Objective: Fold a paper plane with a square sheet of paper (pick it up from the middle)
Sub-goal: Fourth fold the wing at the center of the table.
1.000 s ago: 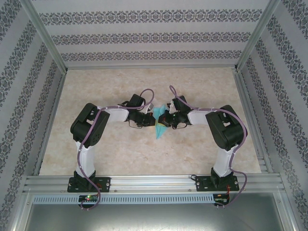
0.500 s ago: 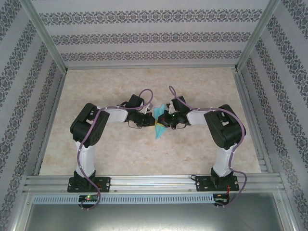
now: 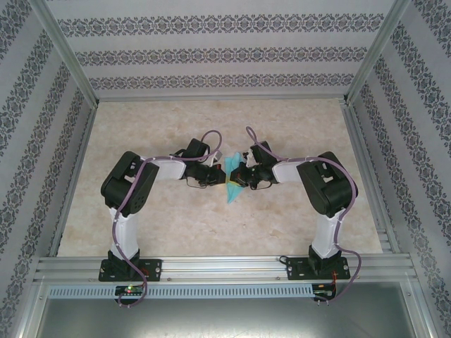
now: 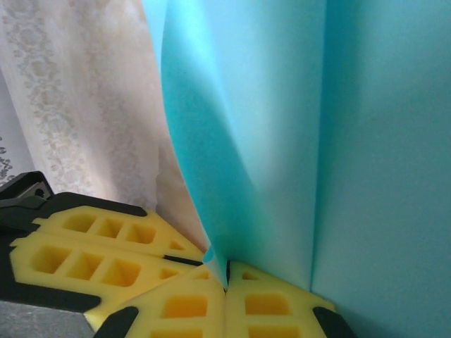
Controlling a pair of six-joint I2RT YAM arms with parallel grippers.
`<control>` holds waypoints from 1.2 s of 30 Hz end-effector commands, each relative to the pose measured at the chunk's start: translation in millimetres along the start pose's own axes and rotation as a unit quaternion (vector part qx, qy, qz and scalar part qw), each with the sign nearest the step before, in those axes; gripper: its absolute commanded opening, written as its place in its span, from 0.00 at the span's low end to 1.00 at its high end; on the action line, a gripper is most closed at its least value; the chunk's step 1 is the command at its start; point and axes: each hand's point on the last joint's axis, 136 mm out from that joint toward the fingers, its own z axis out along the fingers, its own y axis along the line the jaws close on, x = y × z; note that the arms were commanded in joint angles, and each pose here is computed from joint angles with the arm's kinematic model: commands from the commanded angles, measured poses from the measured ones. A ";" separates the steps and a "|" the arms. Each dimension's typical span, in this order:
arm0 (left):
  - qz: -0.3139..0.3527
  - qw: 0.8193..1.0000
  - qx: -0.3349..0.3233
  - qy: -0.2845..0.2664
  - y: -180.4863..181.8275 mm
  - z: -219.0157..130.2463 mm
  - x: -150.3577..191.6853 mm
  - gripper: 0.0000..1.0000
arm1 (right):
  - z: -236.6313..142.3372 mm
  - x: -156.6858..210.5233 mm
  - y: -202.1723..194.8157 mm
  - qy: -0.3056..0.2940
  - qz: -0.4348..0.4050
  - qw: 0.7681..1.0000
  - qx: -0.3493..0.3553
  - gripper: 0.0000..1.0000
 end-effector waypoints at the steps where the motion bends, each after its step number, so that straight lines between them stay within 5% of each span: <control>1: 0.006 0.999 -0.003 -0.036 -9.2 -20.4 -15.2 0.02 | 10.0 12.1 -23.6 0.017 0.008 0.999 0.038 0.04; 8: 0.014 0.999 -0.005 -0.040 -16.3 -30.5 -14.1 0.14 | 10.8 13.3 -23.3 0.019 0.008 0.999 0.035 0.07; 20: 0.016 1.000 0.004 -0.016 -11.5 -22.4 9.2 0.24 | 9.3 14.2 -14.6 0.018 0.011 1.000 0.011 0.28; 36: 0.017 0.999 0.009 -0.049 -17.7 -23.1 -6.3 0.38 | 1.9 15.5 -10.2 0.000 0.023 1.000 0.001 0.31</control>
